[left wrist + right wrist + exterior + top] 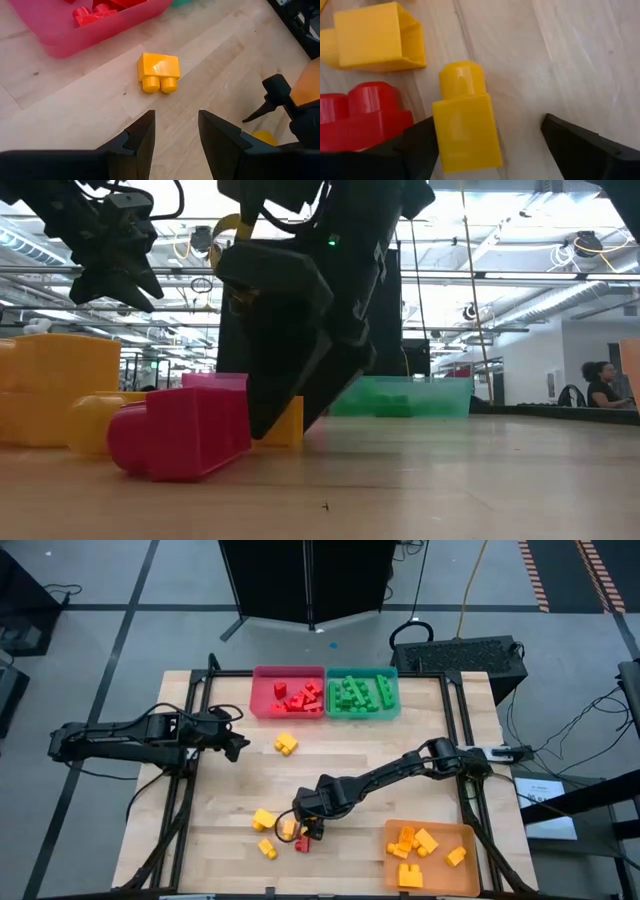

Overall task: Sort blocks
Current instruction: Put the yellow game piece into the yellow bin

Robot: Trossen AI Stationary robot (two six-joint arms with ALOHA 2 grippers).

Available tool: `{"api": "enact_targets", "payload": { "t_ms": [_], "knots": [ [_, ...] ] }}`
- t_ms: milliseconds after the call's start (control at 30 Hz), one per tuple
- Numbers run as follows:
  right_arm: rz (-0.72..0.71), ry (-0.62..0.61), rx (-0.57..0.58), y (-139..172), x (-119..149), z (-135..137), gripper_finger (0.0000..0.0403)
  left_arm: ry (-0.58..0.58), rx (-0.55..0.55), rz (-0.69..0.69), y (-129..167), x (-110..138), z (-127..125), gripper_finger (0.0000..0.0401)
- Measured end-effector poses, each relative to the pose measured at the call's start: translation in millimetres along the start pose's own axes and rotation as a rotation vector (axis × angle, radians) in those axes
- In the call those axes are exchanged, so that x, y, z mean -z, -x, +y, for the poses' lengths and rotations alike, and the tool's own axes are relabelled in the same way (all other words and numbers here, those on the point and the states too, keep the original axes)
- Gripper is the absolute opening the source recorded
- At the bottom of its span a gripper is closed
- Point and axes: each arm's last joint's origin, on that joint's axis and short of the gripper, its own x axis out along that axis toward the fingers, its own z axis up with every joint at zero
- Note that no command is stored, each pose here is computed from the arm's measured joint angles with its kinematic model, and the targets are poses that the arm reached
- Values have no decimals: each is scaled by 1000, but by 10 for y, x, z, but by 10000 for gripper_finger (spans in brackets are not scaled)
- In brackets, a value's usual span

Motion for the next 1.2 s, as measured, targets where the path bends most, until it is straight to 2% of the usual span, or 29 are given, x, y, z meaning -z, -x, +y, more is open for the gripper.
{"api": "enact_targets", "payload": {
  "t_ms": [133, 300, 500, 600, 700, 800, 933, 1067, 1200],
  "knots": [
    [-24, -18, -20, -26, -98, -95, 256, -3, -3, -3, 0, -1, 1, 153],
    [-8, -27, -27, -9, -151, -189, 107, -5, -4, -4, 0, -1, 1, 153],
    [35, -28, -27, 252, -136, -206, 110, -9, -5, -4, -1, -1, 2, 153],
    [51, -40, -25, 574, -90, -162, 110, -9, -5, -3, 0, 0, 2, 153],
    [87, -39, -24, 1001, 71, -44, 110, -5, -6, -3, 0, 0, 3, 153],
    [139, -56, -14, 1508, 340, 73, 110, -2, -6, -3, 0, 0, 3, 153],
    [244, -159, 68, 2051, 851, 215, 110, -1, -6, -4, 0, 0, 2, 153],
    [296, -292, 123, 2388, 1392, 439, 110, 0, -5, -4, 0, -1, 2, 153],
    [330, -411, 144, 2530, 1874, 679, 110, 1, -4, -4, 0, -1, 1, 153]
  ]
}}
